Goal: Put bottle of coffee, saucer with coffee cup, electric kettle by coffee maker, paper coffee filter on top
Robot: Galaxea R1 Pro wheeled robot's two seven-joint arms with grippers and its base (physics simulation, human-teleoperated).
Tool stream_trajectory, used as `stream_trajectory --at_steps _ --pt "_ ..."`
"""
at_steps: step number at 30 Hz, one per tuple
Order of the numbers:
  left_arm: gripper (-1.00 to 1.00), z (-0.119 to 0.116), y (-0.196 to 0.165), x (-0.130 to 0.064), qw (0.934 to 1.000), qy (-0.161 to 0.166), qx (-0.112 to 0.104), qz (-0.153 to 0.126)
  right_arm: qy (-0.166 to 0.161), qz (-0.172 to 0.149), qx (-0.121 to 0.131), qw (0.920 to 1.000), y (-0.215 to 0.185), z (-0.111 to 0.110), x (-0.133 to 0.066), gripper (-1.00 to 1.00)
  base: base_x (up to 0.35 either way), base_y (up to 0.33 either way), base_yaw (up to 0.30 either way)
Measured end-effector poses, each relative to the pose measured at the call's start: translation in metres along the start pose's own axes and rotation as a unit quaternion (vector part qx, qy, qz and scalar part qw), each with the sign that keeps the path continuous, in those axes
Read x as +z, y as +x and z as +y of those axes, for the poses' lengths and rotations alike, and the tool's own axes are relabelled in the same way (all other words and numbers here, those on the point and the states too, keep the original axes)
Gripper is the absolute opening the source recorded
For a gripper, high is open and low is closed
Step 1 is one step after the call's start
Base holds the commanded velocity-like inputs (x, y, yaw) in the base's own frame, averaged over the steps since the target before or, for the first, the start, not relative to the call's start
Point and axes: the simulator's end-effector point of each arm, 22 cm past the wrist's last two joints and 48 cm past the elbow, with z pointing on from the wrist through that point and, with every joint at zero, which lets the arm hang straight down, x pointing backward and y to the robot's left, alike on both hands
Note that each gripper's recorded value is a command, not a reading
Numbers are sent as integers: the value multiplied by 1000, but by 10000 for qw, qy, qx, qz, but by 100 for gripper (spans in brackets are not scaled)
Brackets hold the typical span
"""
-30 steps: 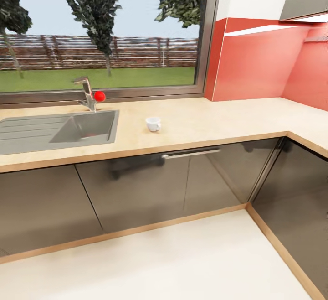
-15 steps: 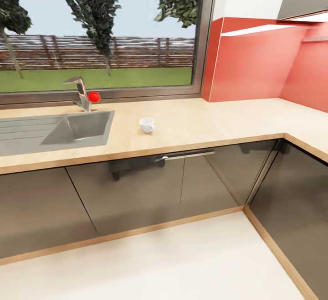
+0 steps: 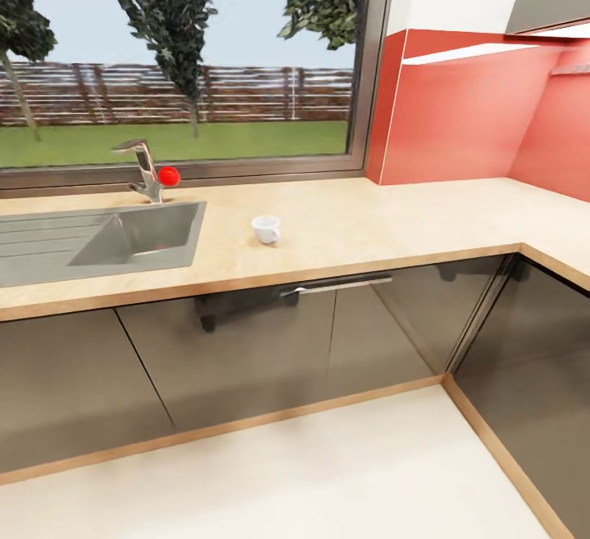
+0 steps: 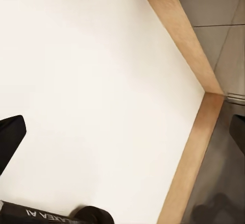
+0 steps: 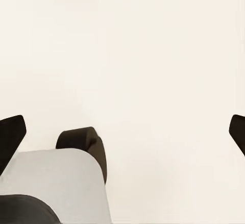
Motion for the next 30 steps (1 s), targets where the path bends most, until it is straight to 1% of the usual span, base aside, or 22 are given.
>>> stream_trajectory --at_steps 6,11,12,13,14,16,18,19,20,23,26,27,28,29,30 --pt "100 8 2 -4 9999 -97 -41 12 -44 -66 -28 10000 -7 3 1 100 0 0 0" --pt "100 9 2 -5 9999 -115 -57 7 -64 -111 -44 9999 -11 6 2 100 0 0 0" --pt "100 13 0 -7 9998 -154 -78 -16 -202 -460 -151 9986 -45 19 7 100 0 0 0" --pt "100 14 -1 -8 9998 -167 -74 -22 -379 -1141 -310 9923 -111 37 7 100 0 0 0" --pt "100 17 -4 -10 9998 -190 -66 -37 -486 -1376 -347 9887 -132 51 6 100 0 0 0" --pt "100 19 -6 -12 9997 -217 -55 -45 -612 -1649 -383 9837 -157 68 2 100 0 0 0" --pt "100 22 -8 -14 9997 -243 -44 -56 -740 -1876 -430 9785 -180 84 -2 100 0 0 0" --pt "100 25 -12 -17 9996 -273 -29 -74 -930 -1972 -505 9746 -201 105 -7 100 0 0 0" --pt "100 28 -14 -19 9995 -300 -16 -83 -1156 -1991 -595 9713 -220 129 -14 100 0 0 0" --pt "100 35 -13 -24 9993 -357 -14 -72 -1498 -2030 -754 9647 -252 165 -31 100 0 0 0" --pt "100 40 -11 -29 9992 -406 -21 -64 -1765 -2137 -890 9567 -282 195 -53 100 0 0 0" --pt "100 45 -14 -33 9990 -449 -18 -79 -2010 -2278 -996 9475 -304 218 -75 100 0 0 0" --pt "100 47 -15 -35 9989 -468 -13 -89 -2110 -2371 -1053 9424 -313 226 -85 100 0 0 0" --pt "100 53 -16 -40 9986 -520 -14 -95 -2297 -2508 -1135 9335 -328 240 -99 100 0 0 0" --pt "100 57 -15 -43 9984 -556 -16 -90 -2394 -2590 -1184 9282 -336 247 -107 100 0 0 0"
